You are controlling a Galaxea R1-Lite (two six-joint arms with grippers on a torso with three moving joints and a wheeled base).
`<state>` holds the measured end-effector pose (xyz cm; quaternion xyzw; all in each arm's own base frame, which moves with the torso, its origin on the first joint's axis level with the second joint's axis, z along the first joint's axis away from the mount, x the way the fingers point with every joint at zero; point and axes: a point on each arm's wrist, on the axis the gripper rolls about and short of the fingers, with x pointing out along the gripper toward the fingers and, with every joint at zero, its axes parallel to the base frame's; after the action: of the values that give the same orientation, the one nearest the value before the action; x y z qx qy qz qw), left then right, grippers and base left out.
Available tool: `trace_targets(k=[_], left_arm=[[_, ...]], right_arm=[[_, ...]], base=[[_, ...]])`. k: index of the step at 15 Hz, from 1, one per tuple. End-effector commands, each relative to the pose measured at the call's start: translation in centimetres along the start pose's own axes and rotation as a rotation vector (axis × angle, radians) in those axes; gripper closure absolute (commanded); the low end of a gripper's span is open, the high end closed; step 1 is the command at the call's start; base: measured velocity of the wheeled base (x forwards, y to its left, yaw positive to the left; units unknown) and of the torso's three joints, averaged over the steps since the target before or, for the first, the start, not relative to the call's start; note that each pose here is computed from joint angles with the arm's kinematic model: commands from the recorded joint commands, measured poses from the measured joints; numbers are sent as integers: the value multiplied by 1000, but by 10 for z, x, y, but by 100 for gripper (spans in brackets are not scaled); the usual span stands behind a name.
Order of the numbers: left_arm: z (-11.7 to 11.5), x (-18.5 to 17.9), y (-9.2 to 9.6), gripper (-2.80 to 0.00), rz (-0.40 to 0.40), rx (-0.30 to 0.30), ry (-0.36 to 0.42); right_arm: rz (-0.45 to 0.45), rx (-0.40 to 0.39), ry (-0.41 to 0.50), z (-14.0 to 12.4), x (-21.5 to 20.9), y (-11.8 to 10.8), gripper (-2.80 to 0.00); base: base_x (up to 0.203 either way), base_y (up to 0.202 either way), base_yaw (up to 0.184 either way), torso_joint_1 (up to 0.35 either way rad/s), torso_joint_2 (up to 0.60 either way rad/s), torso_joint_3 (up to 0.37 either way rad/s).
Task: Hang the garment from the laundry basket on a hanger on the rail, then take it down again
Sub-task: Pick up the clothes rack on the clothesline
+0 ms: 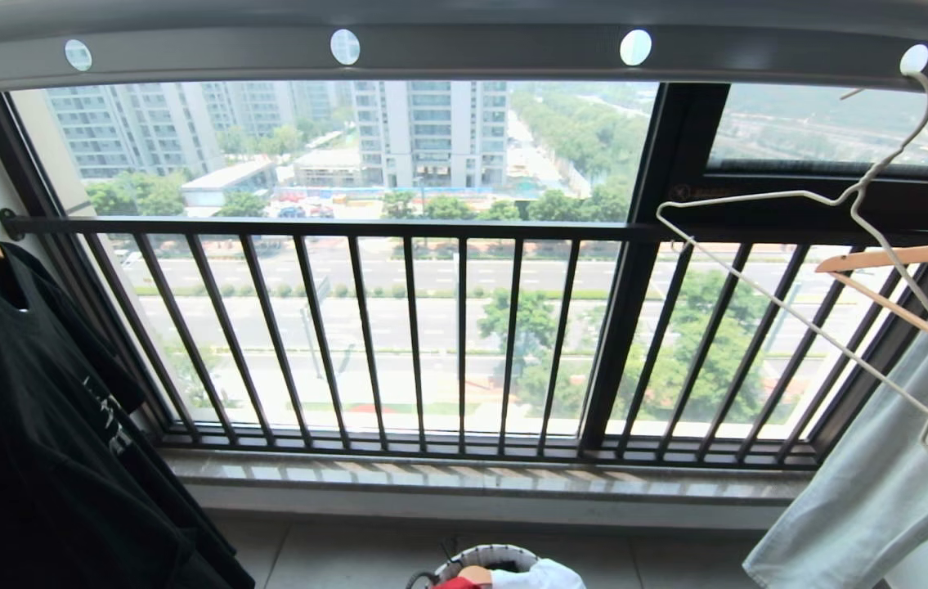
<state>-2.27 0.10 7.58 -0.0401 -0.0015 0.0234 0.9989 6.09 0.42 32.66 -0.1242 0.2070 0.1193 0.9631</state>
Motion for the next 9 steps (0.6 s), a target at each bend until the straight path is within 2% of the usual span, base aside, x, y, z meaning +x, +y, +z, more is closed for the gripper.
trace_targets(k=[1,5,9], left_arm=[[0,0,0,0,1,-1,0],[0,0,0,0,1,-1,0],[0,0,0,0,1,-1,0]], right_arm=[[7,-1,15,0,3,-1,-280],[17,-7,55,2,17,-4,-280],[3,-3,56,12,42,-13,-280]], base=[[0,0,0,0,0,0],[0,0,0,0,0,0],[0,0,0,0,0,0]])
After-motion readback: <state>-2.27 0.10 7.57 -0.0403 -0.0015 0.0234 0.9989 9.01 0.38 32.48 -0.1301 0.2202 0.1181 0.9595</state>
